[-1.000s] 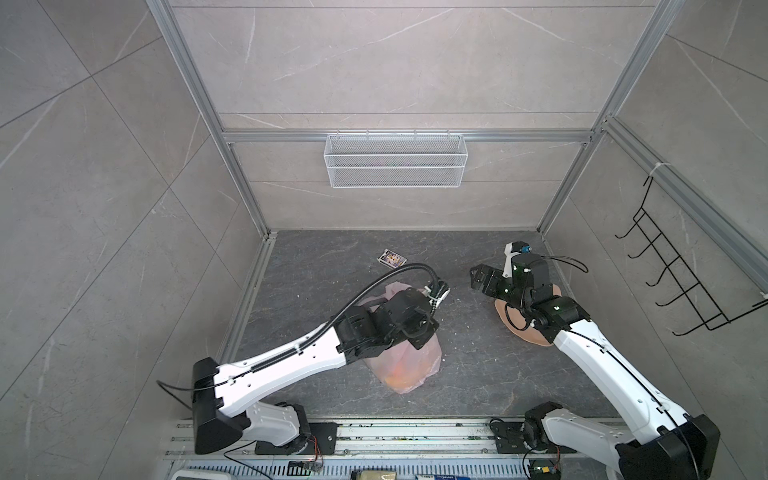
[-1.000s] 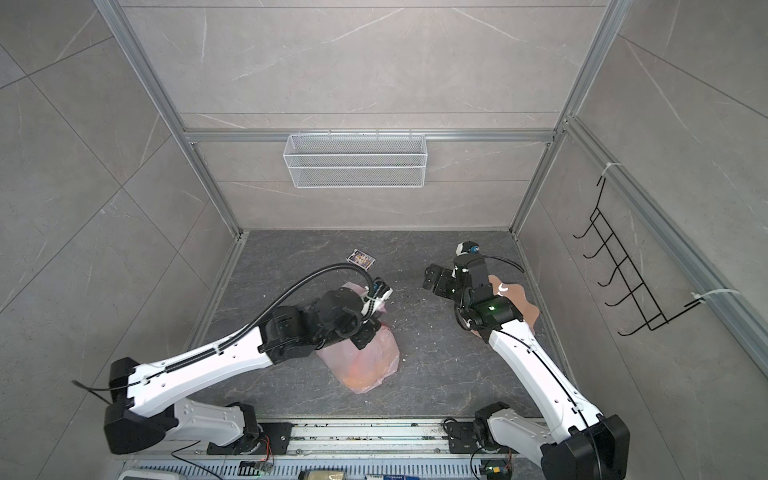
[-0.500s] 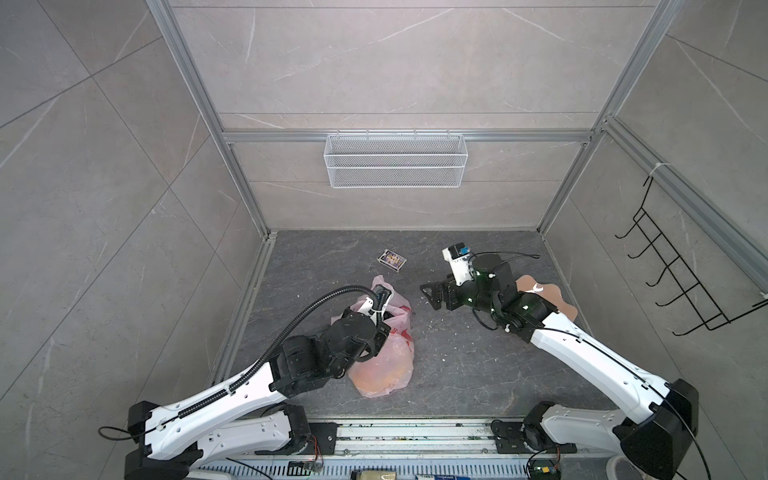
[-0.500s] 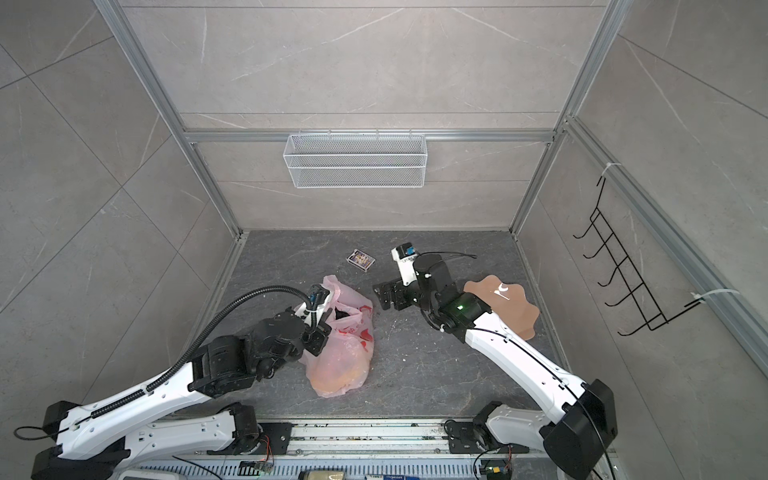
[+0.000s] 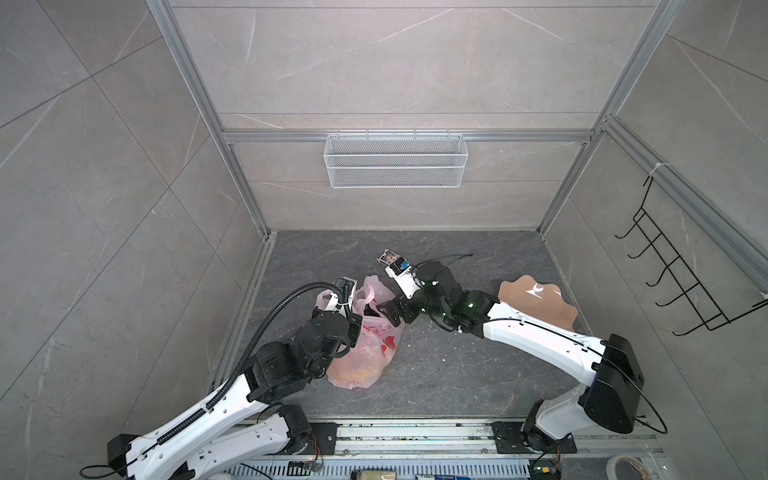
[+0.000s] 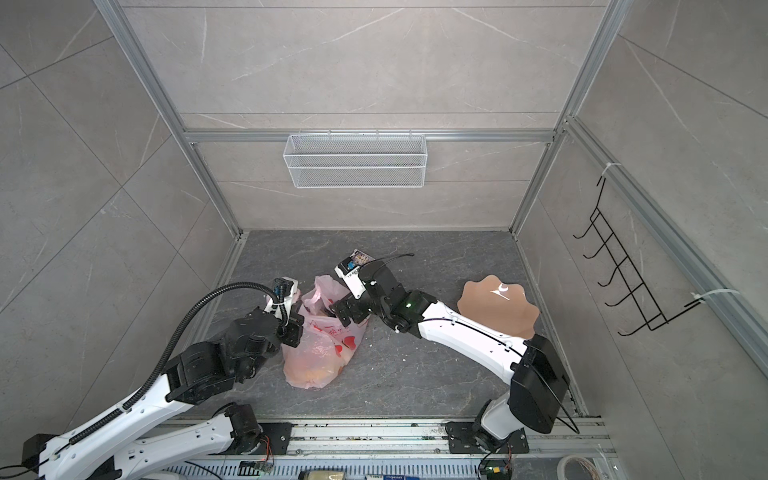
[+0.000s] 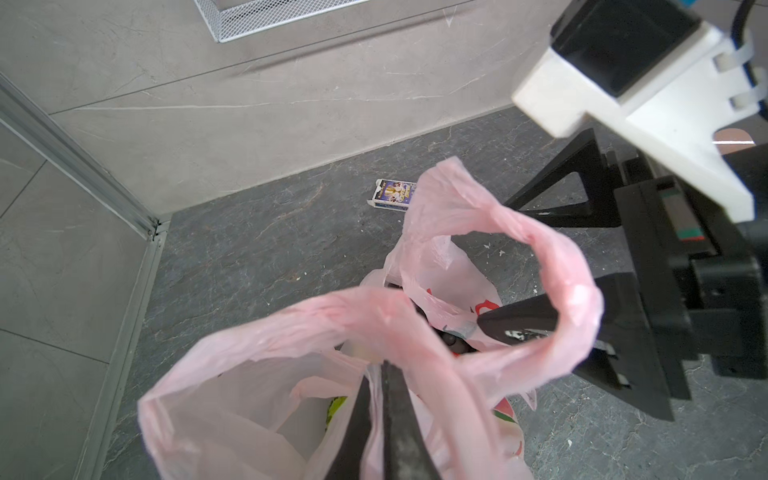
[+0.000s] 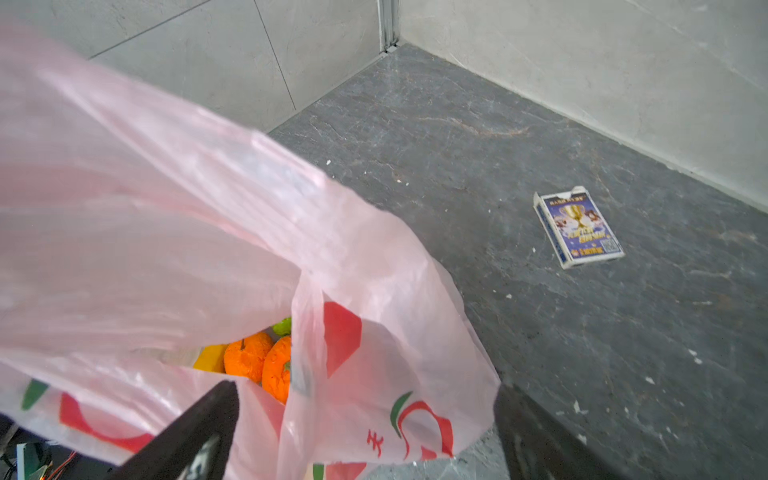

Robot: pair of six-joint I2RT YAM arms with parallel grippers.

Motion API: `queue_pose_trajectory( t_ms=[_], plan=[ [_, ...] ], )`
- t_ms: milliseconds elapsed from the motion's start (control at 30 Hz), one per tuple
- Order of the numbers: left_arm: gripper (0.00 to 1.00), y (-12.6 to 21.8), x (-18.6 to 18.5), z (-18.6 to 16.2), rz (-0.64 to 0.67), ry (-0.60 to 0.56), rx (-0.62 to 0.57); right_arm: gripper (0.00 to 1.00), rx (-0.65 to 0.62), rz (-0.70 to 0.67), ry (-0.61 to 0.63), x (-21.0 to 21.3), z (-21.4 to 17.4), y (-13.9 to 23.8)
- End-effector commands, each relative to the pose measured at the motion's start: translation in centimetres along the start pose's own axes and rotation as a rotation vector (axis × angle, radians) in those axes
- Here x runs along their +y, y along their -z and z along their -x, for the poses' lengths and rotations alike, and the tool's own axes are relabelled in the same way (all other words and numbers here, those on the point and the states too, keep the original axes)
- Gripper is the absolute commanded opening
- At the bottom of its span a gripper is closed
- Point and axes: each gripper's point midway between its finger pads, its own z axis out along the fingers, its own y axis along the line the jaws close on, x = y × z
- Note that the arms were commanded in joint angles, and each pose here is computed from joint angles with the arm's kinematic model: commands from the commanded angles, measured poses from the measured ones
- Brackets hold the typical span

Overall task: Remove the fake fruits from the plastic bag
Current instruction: 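Grasp the other bag handle with the right gripper while the left holds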

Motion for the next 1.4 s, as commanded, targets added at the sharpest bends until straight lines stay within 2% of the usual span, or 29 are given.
queue_pose_trajectory(
  t_ms=[0,133,333,467,600,733,833,1067,1133,1233,1333,1367],
  plan=[
    [0.0,0.2,0.4,0.6,0.008,0.04,-0.023,0.98,-0.086,0.068,0.059,2.6,2.9,0.0],
    [0.0,0.1,0.5,0.1,0.015,0.04,-0.018,0.98,-0.111,0.101,0.063,3.9,2.9,0.4],
    [0.0,0.1,0.7,-0.2,0.02,0.035,-0.025,0.94,-0.154,0.107,0.029,4.3,2.8,2.8],
    [0.0,0.0,0.7,-0.4,0.019,0.029,-0.024,0.9,-0.276,0.109,-0.067,5.1,5.2,6.4],
    [0.0,-0.3,0.3,-0.6,0.005,0.032,-0.021,0.91,-0.316,0.085,-0.178,6.3,6.5,8.3],
    [0.0,-0.5,0.0,-0.8,-0.004,0.035,-0.013,0.91,-0.281,0.012,-0.332,5.5,6.5,7.9],
    [0.0,-0.4,-0.1,-0.7,-0.013,0.041,-0.016,0.9,-0.198,-0.089,-0.418,4.2,5.4,6.7],
    [0.0,-0.4,0.0,-0.9,-0.012,0.047,-0.013,0.84,-0.101,-0.046,-0.49,5.6,4.7,3.7],
    [0.0,-0.4,0.2,-1.0,-0.004,0.049,-0.011,0.77,-0.065,-0.071,-0.496,5.4,4.2,3.2],
    [0.0,-0.5,0.4,-1.2,0.014,0.05,-0.011,0.62,-0.048,-0.127,-0.501,4.4,3.5,3.5],
    [0.0,-1.2,0.1,-1.1,0.021,0.041,-0.002,0.28,-0.062,-0.171,-0.513,2.6,3.7,4.7],
    [0.0,-1.6,0.0,-1.0,0.024,0.04,0.002,0.2,-0.075,-0.185,-0.528,1.8,3.9,5.3]
  ],
)
